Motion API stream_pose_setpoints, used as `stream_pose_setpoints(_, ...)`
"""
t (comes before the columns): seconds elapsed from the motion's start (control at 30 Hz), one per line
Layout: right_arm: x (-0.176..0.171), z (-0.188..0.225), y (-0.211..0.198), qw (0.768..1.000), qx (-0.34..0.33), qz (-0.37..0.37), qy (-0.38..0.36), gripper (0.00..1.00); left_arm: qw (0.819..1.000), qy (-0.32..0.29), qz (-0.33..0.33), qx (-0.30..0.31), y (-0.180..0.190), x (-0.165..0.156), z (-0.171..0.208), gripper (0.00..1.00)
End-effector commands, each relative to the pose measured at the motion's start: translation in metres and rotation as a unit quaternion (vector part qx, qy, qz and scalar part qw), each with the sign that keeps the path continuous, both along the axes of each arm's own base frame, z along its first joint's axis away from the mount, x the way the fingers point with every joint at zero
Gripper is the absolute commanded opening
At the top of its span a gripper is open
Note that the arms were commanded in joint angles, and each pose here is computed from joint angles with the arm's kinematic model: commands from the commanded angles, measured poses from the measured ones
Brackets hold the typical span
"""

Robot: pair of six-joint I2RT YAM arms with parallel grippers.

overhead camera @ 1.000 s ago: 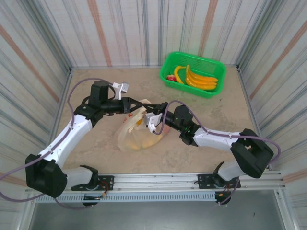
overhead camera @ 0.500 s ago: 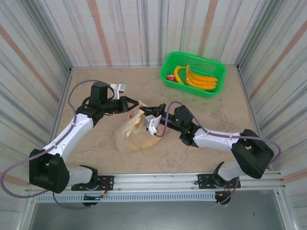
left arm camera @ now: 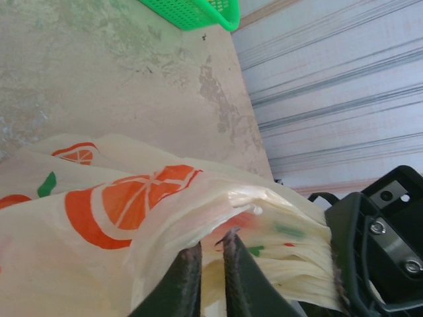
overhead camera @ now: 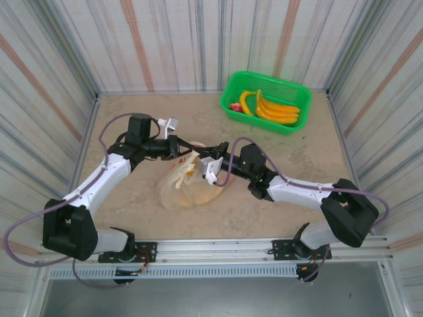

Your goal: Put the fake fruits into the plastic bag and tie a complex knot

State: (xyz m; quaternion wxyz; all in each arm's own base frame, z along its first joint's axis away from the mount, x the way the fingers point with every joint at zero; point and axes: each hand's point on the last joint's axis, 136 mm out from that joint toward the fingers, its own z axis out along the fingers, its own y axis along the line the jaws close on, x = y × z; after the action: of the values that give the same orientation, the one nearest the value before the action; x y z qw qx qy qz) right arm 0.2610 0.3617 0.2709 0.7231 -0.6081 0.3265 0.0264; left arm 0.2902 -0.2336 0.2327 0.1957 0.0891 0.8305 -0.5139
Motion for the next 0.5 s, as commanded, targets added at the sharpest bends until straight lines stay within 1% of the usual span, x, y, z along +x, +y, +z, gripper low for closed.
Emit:
stream_pose_setpoints(0.0,-0.001,0.025,-0.001,1.0,0.019,0.007,-0.009,0.0,1.0,-0.006,-0.008,-0.017,0.003,-0.005,0.029,0.11)
stream_pose_setpoints(0.1,0.001,0.021,0.0,1.0,0.011,0.005,-0.004,0.0,1.0,-0.016,0.009,-0.016,0.011,-0.003,0.042,0.09)
stream_pose_setpoints(0.2,0.002,0.02,0.0,1.0,0.009,0.004,0.0,0.0,1.0,-0.011,-0.003,-0.021,0.009,-0.008,0.047,0.1)
stream_pose_setpoints(0.3,0.003,0.021,0.0,1.0,0.01,0.003,-0.001,0.0,0.999,0.013,-0.017,-0.027,0.004,-0.013,0.04,0.11)
stream_pose_setpoints(0.47,0.003,0.021,0.0,1.0,0.009,0.004,0.004,0.0,0.997,0.061,-0.04,-0.026,-0.005,-0.02,0.016,0.11)
